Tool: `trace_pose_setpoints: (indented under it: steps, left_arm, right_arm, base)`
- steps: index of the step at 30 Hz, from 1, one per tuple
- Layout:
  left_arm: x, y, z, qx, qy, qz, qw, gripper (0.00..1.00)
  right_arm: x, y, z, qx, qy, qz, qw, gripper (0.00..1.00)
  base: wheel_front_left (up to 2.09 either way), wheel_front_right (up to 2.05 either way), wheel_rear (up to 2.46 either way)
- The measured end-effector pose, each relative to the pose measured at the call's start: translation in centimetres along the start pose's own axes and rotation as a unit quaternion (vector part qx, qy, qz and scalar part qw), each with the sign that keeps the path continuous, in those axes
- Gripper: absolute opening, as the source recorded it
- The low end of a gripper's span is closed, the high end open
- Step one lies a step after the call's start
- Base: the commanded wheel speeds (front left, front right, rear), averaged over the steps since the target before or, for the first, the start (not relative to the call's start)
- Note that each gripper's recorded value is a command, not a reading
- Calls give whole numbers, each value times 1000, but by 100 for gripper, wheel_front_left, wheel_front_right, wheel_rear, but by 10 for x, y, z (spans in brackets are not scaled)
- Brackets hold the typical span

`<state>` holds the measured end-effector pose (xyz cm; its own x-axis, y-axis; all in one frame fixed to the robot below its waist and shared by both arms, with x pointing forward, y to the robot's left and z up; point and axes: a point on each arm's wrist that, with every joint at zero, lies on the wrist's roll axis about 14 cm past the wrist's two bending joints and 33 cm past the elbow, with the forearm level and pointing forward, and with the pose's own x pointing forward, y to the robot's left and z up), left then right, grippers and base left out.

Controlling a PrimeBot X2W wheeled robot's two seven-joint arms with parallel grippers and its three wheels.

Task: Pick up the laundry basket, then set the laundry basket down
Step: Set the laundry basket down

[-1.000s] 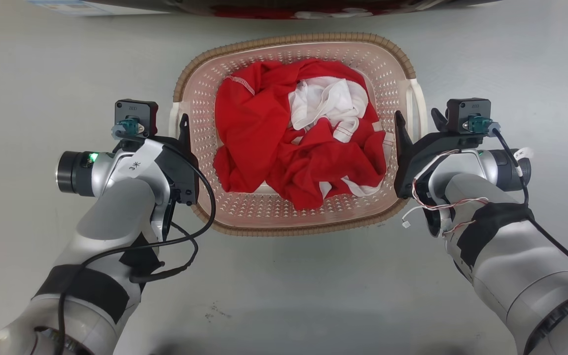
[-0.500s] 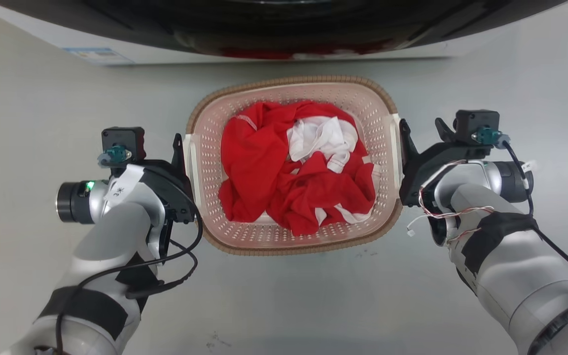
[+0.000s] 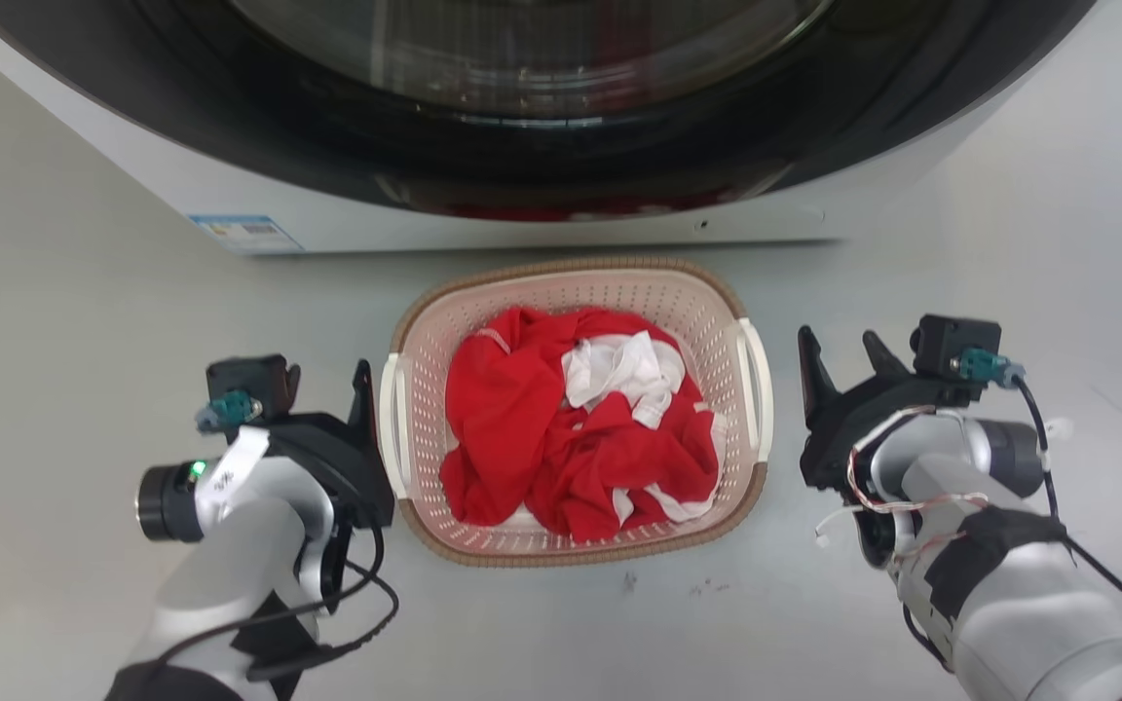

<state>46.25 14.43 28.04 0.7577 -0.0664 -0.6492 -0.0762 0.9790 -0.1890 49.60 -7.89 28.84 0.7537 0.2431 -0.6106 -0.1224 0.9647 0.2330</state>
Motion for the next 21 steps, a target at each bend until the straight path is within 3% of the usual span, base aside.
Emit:
trace_pose_setpoints:
  steps: [12, 13, 21]
  left_arm:
    - [-55, -17, 27, -32, -78, -26, 996, 100]
    - [-75, -21, 36, -33, -109, -36, 993, 100]
    - [-114, -22, 40, -39, -157, -43, 986, 100]
  right_arm:
    - [-58, 11, 32, 21, -77, 9, 997, 100]
    - [-80, 13, 39, 21, -104, 10, 994, 100]
    - [-123, 15, 40, 16, -151, 13, 988, 100]
  base:
    - [0, 0, 0]
    - [0, 0, 0]
    - [0, 0, 0]
